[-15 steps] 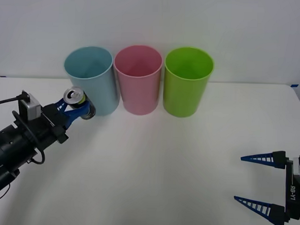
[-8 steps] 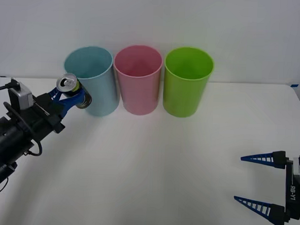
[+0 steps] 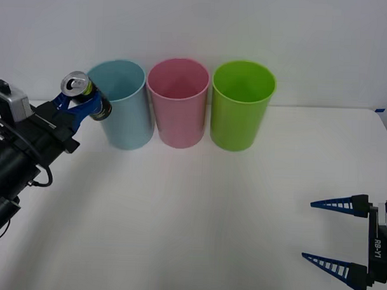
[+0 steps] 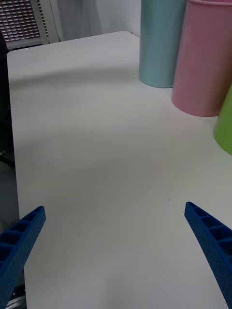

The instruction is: Put cans in the blue bin and PET bottles in the pink bin and trash in the green bin.

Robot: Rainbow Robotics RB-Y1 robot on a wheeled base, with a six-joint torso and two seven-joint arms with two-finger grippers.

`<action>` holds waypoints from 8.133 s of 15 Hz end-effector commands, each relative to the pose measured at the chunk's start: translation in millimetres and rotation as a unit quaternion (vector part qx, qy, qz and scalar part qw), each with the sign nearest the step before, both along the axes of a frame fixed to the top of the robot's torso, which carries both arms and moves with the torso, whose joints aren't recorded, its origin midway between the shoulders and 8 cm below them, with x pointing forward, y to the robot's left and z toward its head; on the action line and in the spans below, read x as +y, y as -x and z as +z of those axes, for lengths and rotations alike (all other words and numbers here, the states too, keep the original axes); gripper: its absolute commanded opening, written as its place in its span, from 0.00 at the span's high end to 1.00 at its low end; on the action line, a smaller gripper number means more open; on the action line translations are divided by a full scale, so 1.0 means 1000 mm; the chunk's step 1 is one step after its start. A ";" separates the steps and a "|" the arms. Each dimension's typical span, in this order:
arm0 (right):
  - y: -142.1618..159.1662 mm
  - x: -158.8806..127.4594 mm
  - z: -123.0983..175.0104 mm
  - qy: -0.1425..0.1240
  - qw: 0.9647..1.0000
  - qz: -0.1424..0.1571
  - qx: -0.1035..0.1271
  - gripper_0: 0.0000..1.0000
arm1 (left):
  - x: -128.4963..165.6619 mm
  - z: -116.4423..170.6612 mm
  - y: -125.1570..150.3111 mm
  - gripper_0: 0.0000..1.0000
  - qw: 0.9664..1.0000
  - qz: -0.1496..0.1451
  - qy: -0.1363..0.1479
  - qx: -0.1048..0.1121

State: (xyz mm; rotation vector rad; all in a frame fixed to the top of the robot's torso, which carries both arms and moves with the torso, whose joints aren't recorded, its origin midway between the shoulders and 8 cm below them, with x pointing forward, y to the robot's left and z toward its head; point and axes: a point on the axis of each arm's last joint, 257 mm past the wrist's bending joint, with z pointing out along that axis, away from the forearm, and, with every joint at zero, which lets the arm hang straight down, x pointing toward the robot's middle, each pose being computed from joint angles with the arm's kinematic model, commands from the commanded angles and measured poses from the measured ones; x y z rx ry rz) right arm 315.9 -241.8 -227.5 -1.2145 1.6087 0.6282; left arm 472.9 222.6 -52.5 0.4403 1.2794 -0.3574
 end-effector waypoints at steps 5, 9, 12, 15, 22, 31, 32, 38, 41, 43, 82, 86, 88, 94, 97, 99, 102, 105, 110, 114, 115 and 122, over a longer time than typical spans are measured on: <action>0.000 0.000 0.000 0.000 1.000 0.000 0.000 0.00 | 0.001 0.036 -0.007 1.00 0.999 0.018 0.023 -0.016; 0.000 0.000 0.000 0.000 1.000 0.000 0.000 0.00 | 0.006 0.054 -0.016 1.00 0.998 0.038 0.021 -0.037; 0.000 0.000 0.000 0.000 1.000 0.000 0.000 0.00 | 0.010 0.061 -0.023 1.00 0.998 0.049 0.017 -0.045; 0.000 0.000 0.000 0.000 1.000 0.000 0.000 0.00 | 0.015 0.059 -0.039 1.00 0.997 0.062 0.002 -0.046; 0.000 0.000 0.000 0.000 1.000 0.000 0.000 0.00 | 0.015 0.052 -0.087 1.00 0.998 0.066 -0.008 -0.022; 0.000 0.000 0.000 0.000 1.000 0.000 0.000 0.00 | 0.018 0.052 -0.123 1.00 0.999 0.040 -0.005 0.029; 0.000 0.000 0.000 0.000 1.000 0.000 0.000 0.00 | 0.019 0.053 -0.125 1.00 0.999 0.040 -0.004 0.031; 0.000 0.000 0.000 0.000 1.000 0.000 0.000 0.00 | 0.014 0.052 -0.138 1.00 0.999 0.038 -0.010 0.037; 0.000 0.000 0.000 0.000 1.000 0.000 0.000 0.00 | 0.012 0.052 -0.140 1.00 0.999 0.037 -0.011 0.038; 0.000 0.000 0.000 0.000 1.000 0.000 0.000 0.00 | 0.013 0.051 -0.141 1.00 0.998 0.038 -0.013 0.038; 0.000 0.000 0.000 0.000 1.000 0.000 0.000 0.00 | 0.010 0.040 -0.120 0.00 0.997 -0.001 0.024 0.079; 0.000 0.000 0.000 0.000 1.000 0.000 0.000 0.00 | 0.019 0.036 -0.103 0.00 0.995 -0.017 0.024 0.091; 0.000 0.000 0.000 0.000 1.000 0.000 0.000 0.00 | 0.027 0.036 -0.090 0.00 0.995 -0.028 0.024 0.092; 0.000 0.000 0.000 0.000 1.000 0.000 0.000 0.00 | 0.047 0.025 -0.052 0.00 0.994 -0.041 0.016 0.098; 0.000 0.000 0.000 0.000 1.000 0.000 0.000 0.00 | 0.049 0.019 -0.032 0.00 0.994 -0.043 0.013 0.100; 0.000 0.000 0.000 0.000 1.000 0.000 0.000 0.00 | 0.050 0.015 -0.020 0.00 0.994 -0.041 0.011 0.096; 0.000 0.000 0.000 0.000 1.000 0.000 0.000 0.00 | 0.051 0.007 -0.001 0.00 0.995 -0.036 0.009 0.088; 0.000 0.000 0.000 0.000 1.000 0.000 0.000 0.00 | 0.051 -0.005 0.019 0.00 0.996 -0.034 -0.004 0.081; 0.000 0.000 0.000 0.000 1.000 0.000 0.000 0.00 | 0.049 -0.027 0.046 0.00 0.994 -0.034 -0.044 0.091; 0.000 0.000 0.000 0.000 1.000 0.000 0.000 0.00 | 0.048 -0.045 0.070 0.00 0.989 -0.052 -0.080 0.115; 0.000 0.000 0.000 0.000 1.000 0.000 0.000 0.00 | 0.049 -0.050 0.076 0.00 0.988 -0.055 -0.084 0.121; 0.000 0.000 0.000 0.000 1.000 0.000 0.000 0.00 | 0.045 -0.086 0.113 0.00 0.975 -0.057 -0.138 0.163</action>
